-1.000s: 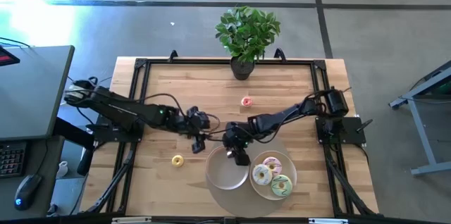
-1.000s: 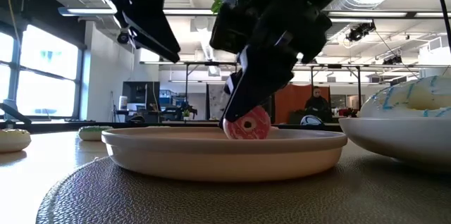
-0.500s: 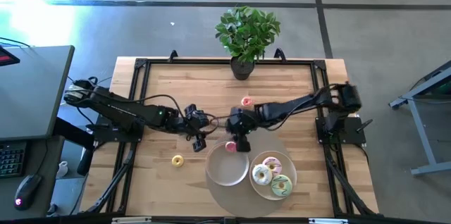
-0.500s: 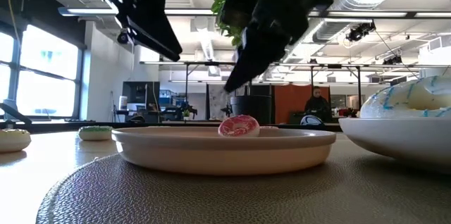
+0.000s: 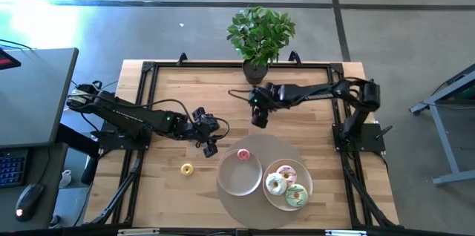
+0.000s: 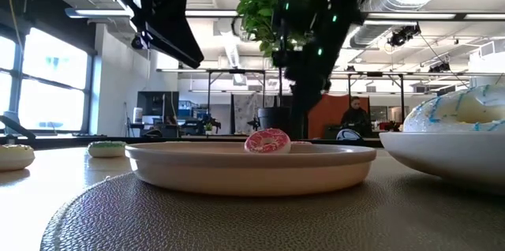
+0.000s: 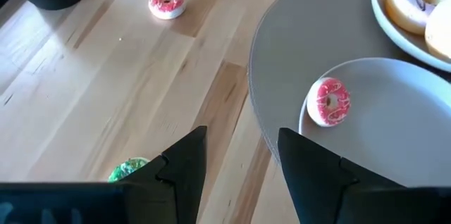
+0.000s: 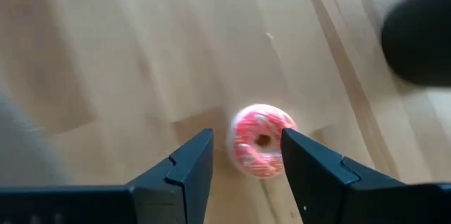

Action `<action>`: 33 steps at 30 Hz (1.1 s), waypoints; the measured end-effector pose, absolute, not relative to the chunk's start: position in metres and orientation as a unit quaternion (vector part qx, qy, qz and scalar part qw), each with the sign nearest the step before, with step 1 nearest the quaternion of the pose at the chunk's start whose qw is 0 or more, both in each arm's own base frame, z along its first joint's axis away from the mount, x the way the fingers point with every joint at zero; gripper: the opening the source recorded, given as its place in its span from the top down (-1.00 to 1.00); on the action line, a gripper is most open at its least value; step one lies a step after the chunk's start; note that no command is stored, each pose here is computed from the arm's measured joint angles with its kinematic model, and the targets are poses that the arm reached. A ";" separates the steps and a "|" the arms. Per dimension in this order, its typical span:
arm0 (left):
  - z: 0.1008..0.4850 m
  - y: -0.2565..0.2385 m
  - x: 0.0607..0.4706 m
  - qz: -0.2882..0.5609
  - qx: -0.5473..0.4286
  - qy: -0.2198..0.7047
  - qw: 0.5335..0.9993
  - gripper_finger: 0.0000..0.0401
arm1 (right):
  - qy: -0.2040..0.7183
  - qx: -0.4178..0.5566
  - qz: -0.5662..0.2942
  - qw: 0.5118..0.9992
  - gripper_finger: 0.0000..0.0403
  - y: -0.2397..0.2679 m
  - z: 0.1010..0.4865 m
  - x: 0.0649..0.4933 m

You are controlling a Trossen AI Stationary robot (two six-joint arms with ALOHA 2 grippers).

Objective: Pick & Place donuts
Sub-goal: Put the small pink donut into the left grey plate

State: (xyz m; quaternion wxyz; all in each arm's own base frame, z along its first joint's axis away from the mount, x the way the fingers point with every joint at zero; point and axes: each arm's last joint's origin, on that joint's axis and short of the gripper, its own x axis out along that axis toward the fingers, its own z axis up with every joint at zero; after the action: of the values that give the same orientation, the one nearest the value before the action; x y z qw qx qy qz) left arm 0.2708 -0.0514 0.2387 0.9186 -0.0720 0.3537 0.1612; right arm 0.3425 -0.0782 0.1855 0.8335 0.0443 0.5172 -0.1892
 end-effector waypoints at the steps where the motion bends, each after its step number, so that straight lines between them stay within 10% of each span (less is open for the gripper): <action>1: 0.239 -0.051 0.271 0.161 -0.071 0.355 0.918 0.14 | 0.522 0.056 -0.197 0.828 0.19 -0.084 0.180 0.343; 14: 0.237 -0.051 0.269 0.163 -0.065 0.367 0.913 0.14 | 0.541 0.098 -0.207 0.810 0.30 -0.107 0.145 0.348; 23: 0.237 -0.051 0.269 0.169 -0.062 0.366 0.913 0.14 | 0.545 0.083 -0.222 0.804 0.92 -0.105 0.145 0.347; 33: 0.237 -0.051 0.269 0.167 -0.064 0.366 0.913 0.14 | 0.513 0.082 -0.072 0.851 0.97 -0.034 0.174 0.358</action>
State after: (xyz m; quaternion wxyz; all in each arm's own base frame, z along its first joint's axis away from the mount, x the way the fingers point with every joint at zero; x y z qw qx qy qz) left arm 0.2687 -0.0507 0.2367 0.9133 -0.0641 0.3660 0.1670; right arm 0.3579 -0.0338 0.1740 0.8511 0.0824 0.5134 -0.0725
